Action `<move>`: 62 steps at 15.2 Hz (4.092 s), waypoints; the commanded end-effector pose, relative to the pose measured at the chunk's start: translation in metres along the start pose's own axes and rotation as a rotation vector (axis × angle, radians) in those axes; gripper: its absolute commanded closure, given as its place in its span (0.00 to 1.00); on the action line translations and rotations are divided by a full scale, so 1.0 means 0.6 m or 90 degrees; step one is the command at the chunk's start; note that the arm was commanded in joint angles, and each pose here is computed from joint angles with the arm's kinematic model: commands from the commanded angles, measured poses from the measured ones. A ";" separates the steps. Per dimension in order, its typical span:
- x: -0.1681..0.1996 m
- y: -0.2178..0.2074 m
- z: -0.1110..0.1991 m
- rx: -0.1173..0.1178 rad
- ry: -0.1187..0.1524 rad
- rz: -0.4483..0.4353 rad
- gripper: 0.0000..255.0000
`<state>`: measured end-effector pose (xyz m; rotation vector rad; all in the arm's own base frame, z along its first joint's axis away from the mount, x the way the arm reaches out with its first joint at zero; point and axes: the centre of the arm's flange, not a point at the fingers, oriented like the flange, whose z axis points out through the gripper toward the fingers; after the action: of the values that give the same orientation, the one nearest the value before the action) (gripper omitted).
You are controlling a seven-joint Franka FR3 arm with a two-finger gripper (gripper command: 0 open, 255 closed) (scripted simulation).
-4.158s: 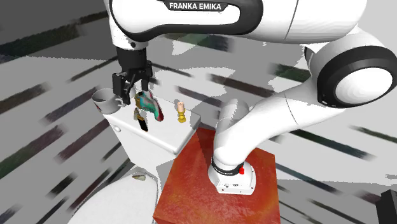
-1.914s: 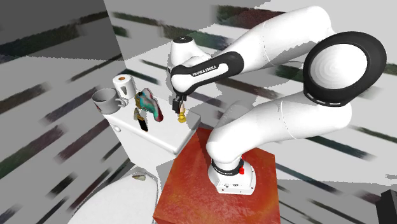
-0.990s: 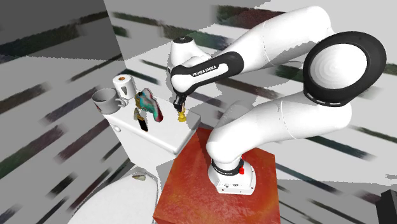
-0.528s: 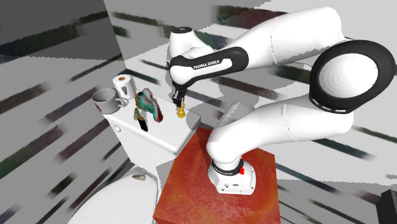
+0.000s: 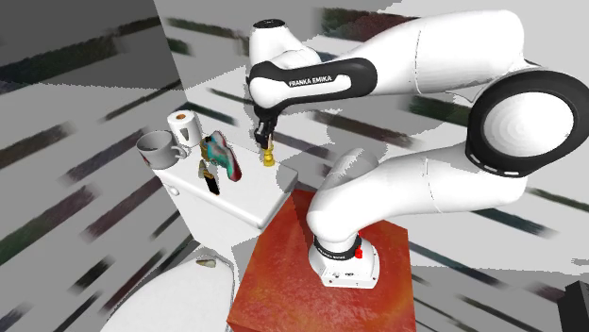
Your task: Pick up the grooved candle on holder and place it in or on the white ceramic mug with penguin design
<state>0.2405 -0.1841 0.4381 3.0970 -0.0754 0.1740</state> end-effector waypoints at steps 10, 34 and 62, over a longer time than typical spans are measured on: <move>0.011 0.004 -0.097 0.000 -0.001 0.000 1.00; 0.370 -0.019 -0.160 0.000 -0.001 0.000 1.00; 0.687 -0.047 -0.043 0.000 -0.001 0.000 1.00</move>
<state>0.6480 -0.1739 0.5148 3.0975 -0.0750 0.1720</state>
